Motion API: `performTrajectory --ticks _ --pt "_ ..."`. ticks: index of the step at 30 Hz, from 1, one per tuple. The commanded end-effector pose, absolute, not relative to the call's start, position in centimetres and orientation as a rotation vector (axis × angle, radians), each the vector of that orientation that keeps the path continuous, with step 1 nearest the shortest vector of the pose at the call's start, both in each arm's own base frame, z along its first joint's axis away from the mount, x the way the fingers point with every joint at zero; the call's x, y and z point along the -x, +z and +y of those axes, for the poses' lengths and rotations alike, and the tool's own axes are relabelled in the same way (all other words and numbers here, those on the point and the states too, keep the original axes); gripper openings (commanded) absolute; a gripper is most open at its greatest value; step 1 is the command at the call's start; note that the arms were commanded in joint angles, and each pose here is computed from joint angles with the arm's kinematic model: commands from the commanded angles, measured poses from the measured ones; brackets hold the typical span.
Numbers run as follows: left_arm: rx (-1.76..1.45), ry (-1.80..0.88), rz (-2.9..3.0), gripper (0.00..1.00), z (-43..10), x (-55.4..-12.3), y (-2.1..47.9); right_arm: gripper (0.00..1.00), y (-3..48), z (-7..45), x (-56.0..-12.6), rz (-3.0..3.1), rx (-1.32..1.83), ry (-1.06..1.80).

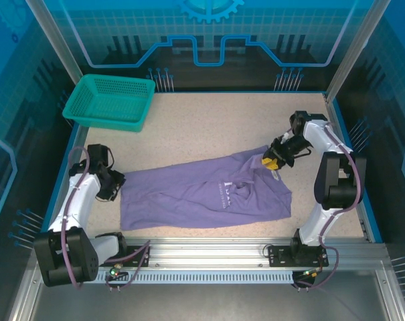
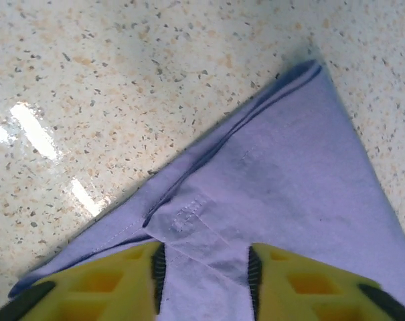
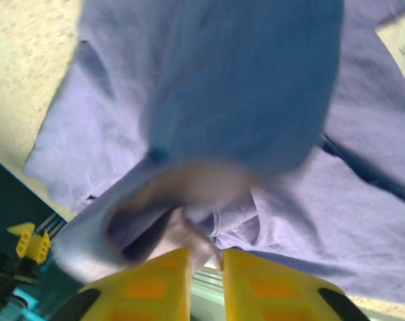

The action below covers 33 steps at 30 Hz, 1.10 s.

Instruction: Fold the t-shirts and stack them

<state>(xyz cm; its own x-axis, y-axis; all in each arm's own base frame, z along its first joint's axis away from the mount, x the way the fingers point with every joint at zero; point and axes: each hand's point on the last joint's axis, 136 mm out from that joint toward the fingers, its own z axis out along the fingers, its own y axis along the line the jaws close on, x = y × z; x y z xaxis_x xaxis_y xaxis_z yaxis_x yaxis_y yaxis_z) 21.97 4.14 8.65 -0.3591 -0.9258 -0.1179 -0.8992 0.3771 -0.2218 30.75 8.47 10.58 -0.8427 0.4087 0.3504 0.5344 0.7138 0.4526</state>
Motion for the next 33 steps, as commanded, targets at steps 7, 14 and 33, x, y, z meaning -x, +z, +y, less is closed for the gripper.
performTrajectory --ticks 7,14,33 --pt "1.379 -0.215 2.417 0.55 3.8 -27.9 13.1 0.49 11.6 4.2 -30.1 -2.758 1.062 -0.699" --pt "0.677 -0.621 2.636 0.52 -10.9 -35.4 14.6 0.52 11.7 5.5 -32.7 -2.801 1.031 -0.804" --pt "-0.514 -1.104 2.660 0.67 -44.3 -34.6 11.9 0.41 5.5 8.6 -39.1 -2.639 1.120 -0.909"
